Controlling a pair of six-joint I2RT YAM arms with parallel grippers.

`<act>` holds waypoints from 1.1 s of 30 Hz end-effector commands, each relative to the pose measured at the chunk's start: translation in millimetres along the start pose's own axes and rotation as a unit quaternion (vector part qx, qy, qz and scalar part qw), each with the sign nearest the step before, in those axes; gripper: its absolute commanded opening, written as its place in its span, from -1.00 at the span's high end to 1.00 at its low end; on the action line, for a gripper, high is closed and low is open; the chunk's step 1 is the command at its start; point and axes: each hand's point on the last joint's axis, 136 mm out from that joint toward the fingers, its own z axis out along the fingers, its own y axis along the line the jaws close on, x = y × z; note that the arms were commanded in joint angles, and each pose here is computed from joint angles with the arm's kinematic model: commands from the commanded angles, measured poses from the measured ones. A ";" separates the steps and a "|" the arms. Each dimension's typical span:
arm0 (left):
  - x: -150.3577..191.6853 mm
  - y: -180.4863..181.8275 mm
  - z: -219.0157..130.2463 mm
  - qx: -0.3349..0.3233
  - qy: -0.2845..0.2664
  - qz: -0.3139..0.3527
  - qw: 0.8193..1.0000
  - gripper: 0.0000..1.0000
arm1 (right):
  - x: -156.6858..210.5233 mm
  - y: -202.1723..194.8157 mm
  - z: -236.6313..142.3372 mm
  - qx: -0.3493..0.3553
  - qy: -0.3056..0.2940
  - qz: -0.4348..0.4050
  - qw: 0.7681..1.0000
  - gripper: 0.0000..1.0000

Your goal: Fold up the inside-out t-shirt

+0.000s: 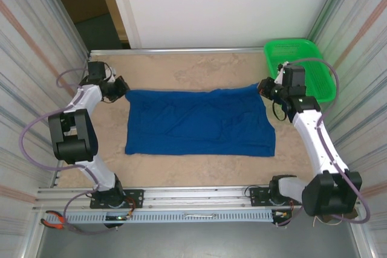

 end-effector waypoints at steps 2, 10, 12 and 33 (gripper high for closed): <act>2.1 -8.3 -14.9 0.021 -0.011 -0.012 1.000 1.00 | 18.9 -13.6 -18.5 0.023 -0.003 0.019 1.000 1.00; 23.1 5.5 -10.6 0.004 0.014 -0.022 1.000 1.00 | 57.6 -40.1 -34.2 0.053 0.007 0.043 0.998 1.00; 29.1 8.9 -7.6 0.002 0.021 -0.025 0.999 1.00 | 68.4 -47.7 -31.9 0.060 0.015 0.050 0.997 1.00; 83.5 38.1 -21.5 -0.031 0.027 -0.080 0.996 0.19 | 107.0 -92.3 -33.9 0.166 0.041 0.079 0.982 0.30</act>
